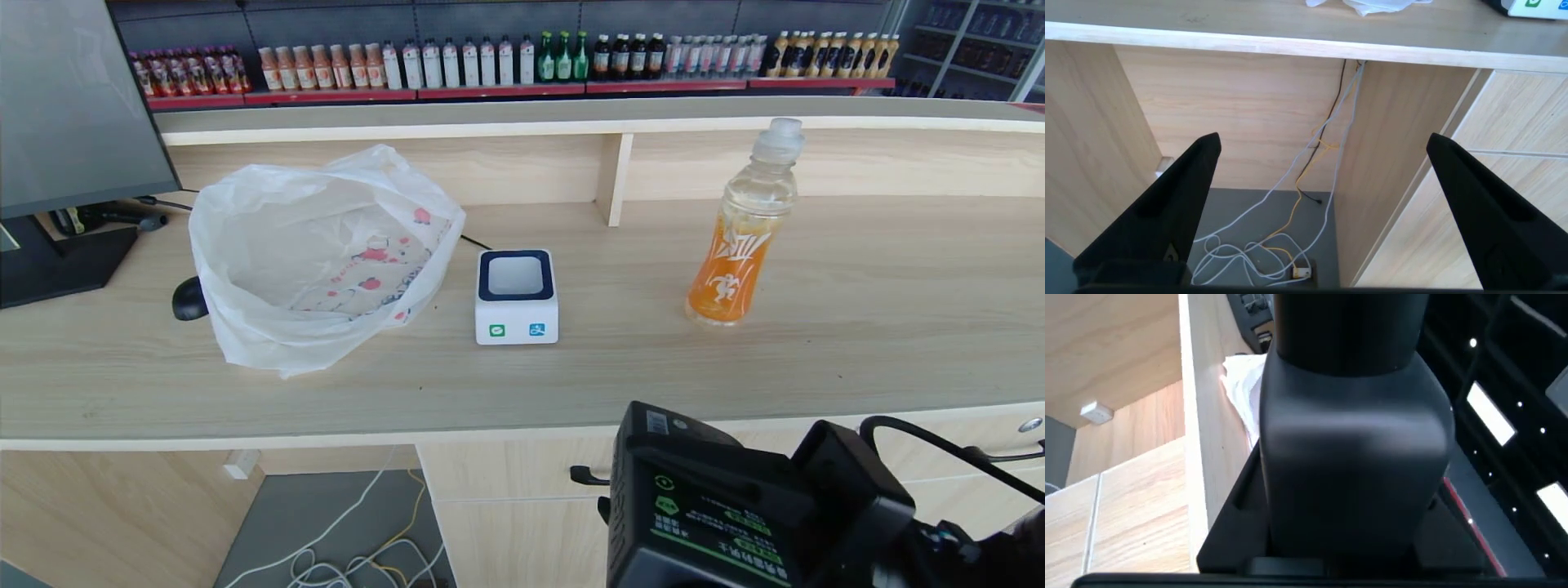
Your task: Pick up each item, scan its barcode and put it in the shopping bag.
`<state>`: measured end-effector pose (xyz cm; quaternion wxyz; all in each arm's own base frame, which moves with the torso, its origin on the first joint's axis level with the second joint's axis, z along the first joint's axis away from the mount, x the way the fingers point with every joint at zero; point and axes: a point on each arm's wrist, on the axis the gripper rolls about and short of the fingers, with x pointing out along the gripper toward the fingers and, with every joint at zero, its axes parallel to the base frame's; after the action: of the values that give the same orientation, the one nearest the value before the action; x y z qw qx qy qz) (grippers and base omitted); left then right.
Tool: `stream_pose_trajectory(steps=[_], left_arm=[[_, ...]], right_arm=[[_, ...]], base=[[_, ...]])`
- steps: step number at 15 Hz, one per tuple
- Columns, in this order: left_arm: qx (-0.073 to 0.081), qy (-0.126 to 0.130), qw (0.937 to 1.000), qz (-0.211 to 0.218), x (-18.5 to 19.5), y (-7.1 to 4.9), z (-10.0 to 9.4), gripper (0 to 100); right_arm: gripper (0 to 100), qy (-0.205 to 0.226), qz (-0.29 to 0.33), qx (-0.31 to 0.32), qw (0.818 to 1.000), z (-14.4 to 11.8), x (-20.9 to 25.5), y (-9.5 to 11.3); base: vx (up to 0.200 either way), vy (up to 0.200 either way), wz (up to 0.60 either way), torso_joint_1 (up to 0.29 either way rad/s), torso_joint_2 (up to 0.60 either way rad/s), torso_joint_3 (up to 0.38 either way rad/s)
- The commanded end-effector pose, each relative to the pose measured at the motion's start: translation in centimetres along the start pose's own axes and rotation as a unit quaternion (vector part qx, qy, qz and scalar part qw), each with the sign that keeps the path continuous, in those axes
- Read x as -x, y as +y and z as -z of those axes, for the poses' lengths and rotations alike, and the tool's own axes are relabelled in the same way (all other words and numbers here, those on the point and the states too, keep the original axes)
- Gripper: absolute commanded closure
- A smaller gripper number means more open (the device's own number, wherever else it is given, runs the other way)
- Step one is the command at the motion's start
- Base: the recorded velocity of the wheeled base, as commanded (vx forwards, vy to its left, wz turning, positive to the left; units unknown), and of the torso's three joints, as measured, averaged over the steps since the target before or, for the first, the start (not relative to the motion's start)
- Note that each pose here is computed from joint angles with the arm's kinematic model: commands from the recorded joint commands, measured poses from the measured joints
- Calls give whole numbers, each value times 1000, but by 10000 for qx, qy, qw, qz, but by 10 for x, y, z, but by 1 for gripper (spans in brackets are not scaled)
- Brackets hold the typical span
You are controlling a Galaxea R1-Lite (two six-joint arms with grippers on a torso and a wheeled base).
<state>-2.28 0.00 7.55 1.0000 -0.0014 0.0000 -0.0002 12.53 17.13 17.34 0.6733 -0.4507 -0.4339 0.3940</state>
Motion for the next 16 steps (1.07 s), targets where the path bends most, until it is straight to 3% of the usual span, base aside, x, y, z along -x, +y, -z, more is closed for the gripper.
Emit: stream_pose_trajectory(steps=[1, 5, 6, 7, 8, 11, 13, 16], left_arm=[[2, 0, 10000, -2, 0, 0, 0, 0], [2, 0, 10000, -2, 0, 0, 0, 0], [2, 0, 10000, 6, 0, 0, 0, 0], [2, 0, 10000, -2, 0, 0, 0, 0], [2, 0, 10000, 6, 0, 0, 0, 0], [2, 0, 10000, 6, 0, 0, 0, 0], [2, 0, 10000, 6, 0, 0, 0, 0], [2, 0, 10000, 6, 0, 0, 0, 0]], right_arm=[[100, 282, 5, -591, 9979, -2, 6, 4], [100, 647, 471, -1986, 9768, -4, 12, -6], [100, 782, 691, -2604, 9598, -5, 12, -9], [100, 782, 704, -2624, 9592, -4, 12, -9], [100, 948, 947, -3276, 9353, -1, 11, -11], [100, 1304, 1290, -4463, 8759, 13, 10, -6], [100, 1448, 1421, -4802, 8534, 23, 8, -4], [100, 1621, 1652, -4972, 8362, 36, 9, -5]], base=[[0, 0, 0, 0, 0, 0], [0, 0, 0, 0, 0, 0], [0, 0, 0, 0, 0, 0], [0, 0, 0, 0, 0, 0], [0, 0, 0, 0, 0, 0], [0, 0, 0, 0, 0, 0], [0, 0, 0, 0, 0, 0], [0, 0, 0, 0, 0, 0]])
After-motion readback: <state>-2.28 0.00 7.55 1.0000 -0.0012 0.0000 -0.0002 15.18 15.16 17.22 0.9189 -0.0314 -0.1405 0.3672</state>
